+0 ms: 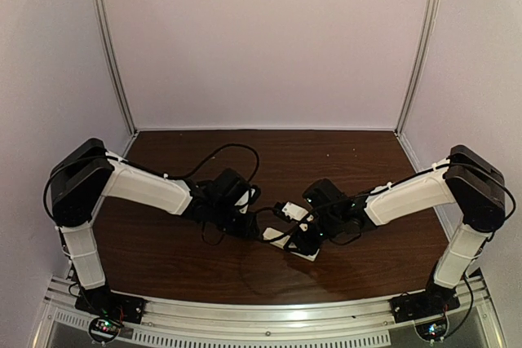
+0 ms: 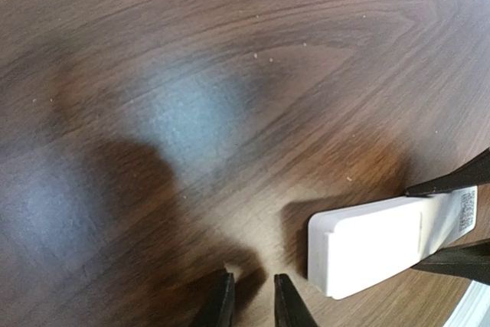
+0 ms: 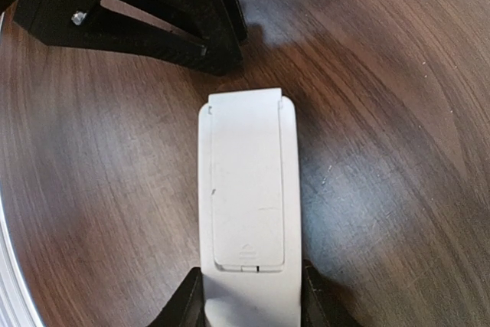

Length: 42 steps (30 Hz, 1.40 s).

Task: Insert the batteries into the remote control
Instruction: Load the battery cover onto the remote control.

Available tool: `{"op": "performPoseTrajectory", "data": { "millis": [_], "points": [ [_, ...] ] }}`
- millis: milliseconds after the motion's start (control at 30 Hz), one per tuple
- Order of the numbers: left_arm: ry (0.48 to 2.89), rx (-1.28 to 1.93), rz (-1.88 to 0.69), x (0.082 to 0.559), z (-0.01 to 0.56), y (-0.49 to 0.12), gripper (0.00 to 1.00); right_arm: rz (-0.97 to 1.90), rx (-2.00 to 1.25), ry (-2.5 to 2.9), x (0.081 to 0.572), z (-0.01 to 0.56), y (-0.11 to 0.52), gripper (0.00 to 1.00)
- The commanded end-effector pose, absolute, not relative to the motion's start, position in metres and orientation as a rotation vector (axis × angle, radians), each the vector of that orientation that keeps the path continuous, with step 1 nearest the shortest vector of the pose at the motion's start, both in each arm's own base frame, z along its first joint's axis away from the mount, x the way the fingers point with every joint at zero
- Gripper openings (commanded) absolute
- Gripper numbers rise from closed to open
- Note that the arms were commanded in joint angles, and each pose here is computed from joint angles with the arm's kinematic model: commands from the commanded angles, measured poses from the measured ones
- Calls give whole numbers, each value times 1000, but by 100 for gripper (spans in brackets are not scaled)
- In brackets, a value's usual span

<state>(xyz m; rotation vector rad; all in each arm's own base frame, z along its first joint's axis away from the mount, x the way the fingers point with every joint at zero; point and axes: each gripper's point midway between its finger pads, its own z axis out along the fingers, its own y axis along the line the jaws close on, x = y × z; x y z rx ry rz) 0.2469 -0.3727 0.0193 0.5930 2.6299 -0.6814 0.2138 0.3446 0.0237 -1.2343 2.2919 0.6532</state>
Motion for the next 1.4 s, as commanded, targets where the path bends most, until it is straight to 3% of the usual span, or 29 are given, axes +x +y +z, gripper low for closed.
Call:
{"op": "performPoseTrajectory", "data": {
  "millis": [0,133,400,733,1367],
  "points": [
    [2647,634,-606,242,3,-362,17,608,-1303,2410,190,-11,331,19],
    [2568,624,-670,242,8,-362,10,609,-1303,2409,190,-12,331,17],
    [2172,611,-679,248,49,-340,0,648,-1307,2405,187,-11,335,11],
    [1866,781,-537,244,58,-349,0,751,-1327,2414,177,-9,342,3],
    [1736,902,-525,232,43,-375,0,906,-1375,2429,159,-8,349,0]
  ]
}}
